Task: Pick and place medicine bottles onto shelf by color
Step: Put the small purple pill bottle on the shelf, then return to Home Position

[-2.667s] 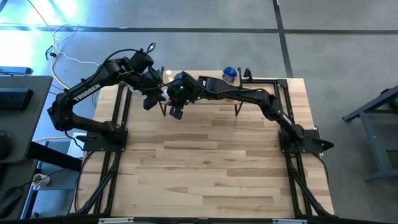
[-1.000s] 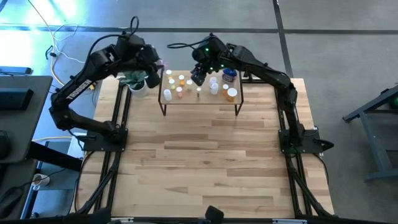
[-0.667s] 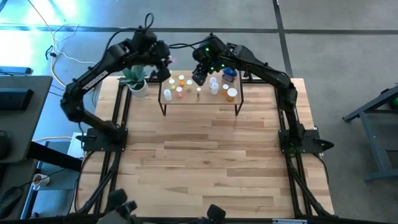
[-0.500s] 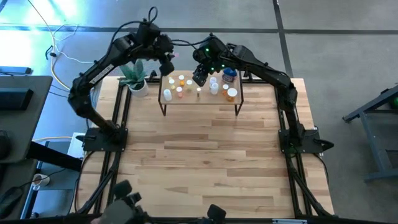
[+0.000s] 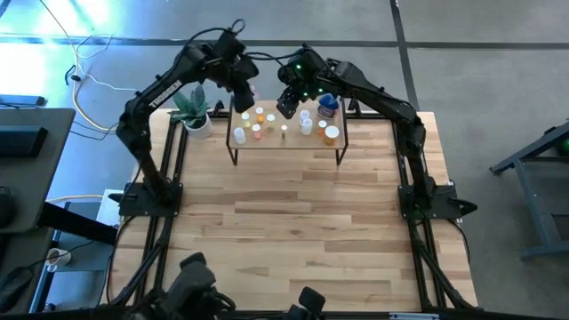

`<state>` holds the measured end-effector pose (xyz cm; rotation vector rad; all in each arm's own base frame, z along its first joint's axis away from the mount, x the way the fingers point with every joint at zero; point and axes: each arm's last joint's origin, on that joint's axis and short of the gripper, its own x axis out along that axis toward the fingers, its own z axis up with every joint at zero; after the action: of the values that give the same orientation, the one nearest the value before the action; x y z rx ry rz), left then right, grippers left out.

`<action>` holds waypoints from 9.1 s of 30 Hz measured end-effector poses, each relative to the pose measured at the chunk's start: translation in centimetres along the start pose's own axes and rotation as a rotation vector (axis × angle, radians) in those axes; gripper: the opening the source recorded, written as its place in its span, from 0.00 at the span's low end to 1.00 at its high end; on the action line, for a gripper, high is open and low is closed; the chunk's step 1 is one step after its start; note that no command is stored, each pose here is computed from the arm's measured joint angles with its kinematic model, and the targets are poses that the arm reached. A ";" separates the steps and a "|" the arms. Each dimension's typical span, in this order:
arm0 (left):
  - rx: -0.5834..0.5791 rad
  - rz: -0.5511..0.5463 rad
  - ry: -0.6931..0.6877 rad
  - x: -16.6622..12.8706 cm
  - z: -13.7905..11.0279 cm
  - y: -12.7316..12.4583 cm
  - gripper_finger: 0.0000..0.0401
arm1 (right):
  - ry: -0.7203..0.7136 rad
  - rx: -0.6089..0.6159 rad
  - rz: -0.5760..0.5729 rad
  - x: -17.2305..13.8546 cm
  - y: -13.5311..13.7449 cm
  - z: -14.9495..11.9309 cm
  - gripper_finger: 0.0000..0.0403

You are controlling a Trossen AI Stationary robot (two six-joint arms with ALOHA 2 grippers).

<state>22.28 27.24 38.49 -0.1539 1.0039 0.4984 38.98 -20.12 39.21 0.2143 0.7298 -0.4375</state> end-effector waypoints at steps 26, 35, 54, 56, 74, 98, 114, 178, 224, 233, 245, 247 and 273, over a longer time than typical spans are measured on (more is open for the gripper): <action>-0.018 -0.006 0.195 5.5 -0.5 1.0 0.28 | 0.000 0.000 0.001 0.0 0.0 0.0 0.45; -0.022 -0.031 0.235 6.9 -0.7 1.1 0.28 | 0.001 0.000 0.001 0.0 0.0 0.0 0.45; -0.004 -0.039 0.244 7.2 -0.8 1.1 0.31 | 0.000 0.000 0.001 0.0 0.0 0.0 0.45; -0.004 -0.039 0.244 7.2 -0.8 1.1 0.34 | 0.000 0.000 0.001 0.0 0.0 0.0 0.45; 0.004 -0.003 0.183 4.9 0.6 1.4 0.47 | 0.001 0.000 0.001 0.1 0.0 0.0 0.45; 0.008 -0.338 -0.110 -4.7 -0.5 -5.0 0.47 | -0.055 -0.001 0.056 -0.9 3.1 0.4 0.45; -0.064 -0.340 -0.423 -6.2 -11.5 -12.6 0.47 | -0.240 -0.019 0.078 -6.2 3.7 1.9 0.45; -0.286 -0.407 -0.980 4.5 -30.0 -17.1 0.47 | -0.356 -0.039 -0.041 -33.3 3.7 -8.8 0.45; -0.271 -0.381 -0.977 4.6 -30.0 -17.1 0.47 | -0.774 0.388 0.179 -11.0 1.7 -39.3 0.45; -0.272 -0.379 -0.977 4.6 -30.0 -17.1 0.47 | -0.793 0.421 0.222 -10.2 1.8 -39.7 0.45; -0.273 -0.378 -0.977 4.6 -30.0 -17.1 0.47 | -0.773 0.325 0.209 -10.0 1.9 -39.8 0.45; -0.273 -0.378 -0.977 4.6 -30.0 -17.1 0.47 | -0.773 0.325 0.209 -10.0 1.9 -39.8 0.45; -0.273 -0.378 -0.978 4.6 -30.0 -17.1 0.47 | -0.773 0.325 0.209 -9.9 1.9 -39.8 0.45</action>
<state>9.25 3.34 16.83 -0.2979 -0.0585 0.2945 9.60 -1.88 17.06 0.3914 -0.1255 -0.3958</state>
